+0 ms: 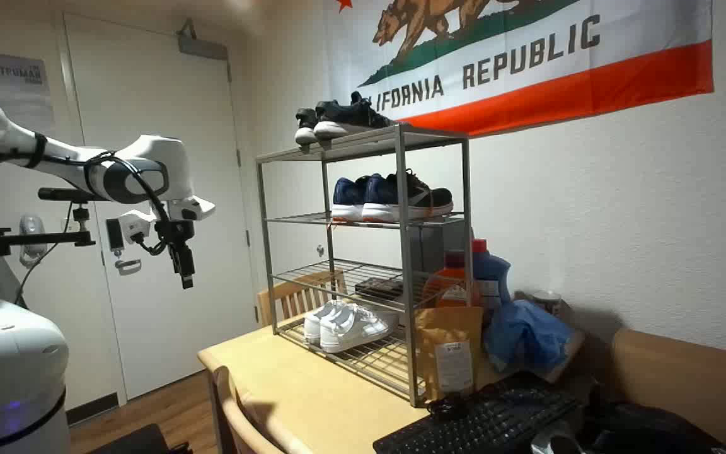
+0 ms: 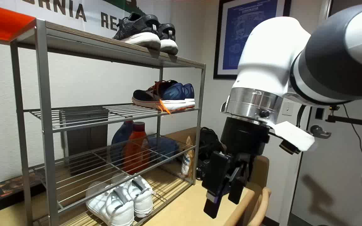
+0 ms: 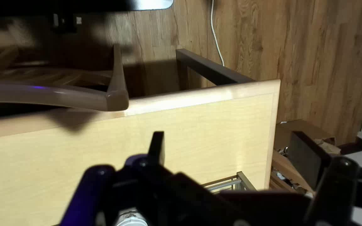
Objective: Remove the right shoe from the top of the shoe rack and place it on the third shelf from the top
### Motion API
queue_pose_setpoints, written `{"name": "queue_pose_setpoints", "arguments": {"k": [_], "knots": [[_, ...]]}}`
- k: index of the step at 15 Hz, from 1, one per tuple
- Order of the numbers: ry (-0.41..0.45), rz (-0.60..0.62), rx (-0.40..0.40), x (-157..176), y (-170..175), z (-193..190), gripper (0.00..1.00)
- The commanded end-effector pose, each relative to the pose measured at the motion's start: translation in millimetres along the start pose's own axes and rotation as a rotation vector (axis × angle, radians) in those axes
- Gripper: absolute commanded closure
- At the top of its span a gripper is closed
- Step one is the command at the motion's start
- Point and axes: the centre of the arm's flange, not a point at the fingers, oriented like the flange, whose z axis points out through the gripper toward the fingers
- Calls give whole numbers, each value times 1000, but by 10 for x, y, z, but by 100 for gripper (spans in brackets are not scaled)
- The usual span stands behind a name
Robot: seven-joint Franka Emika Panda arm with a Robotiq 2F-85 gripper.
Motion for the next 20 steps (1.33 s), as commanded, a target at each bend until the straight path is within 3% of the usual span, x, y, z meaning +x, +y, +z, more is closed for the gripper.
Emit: {"name": "queue_pose_setpoints", "arguments": {"k": [1,11,20], "knots": [[0,0,0,0,0,0,0],[84,-15,43,-127,-9,-192,0],[238,171,256,-239,7,-770,0]]}}
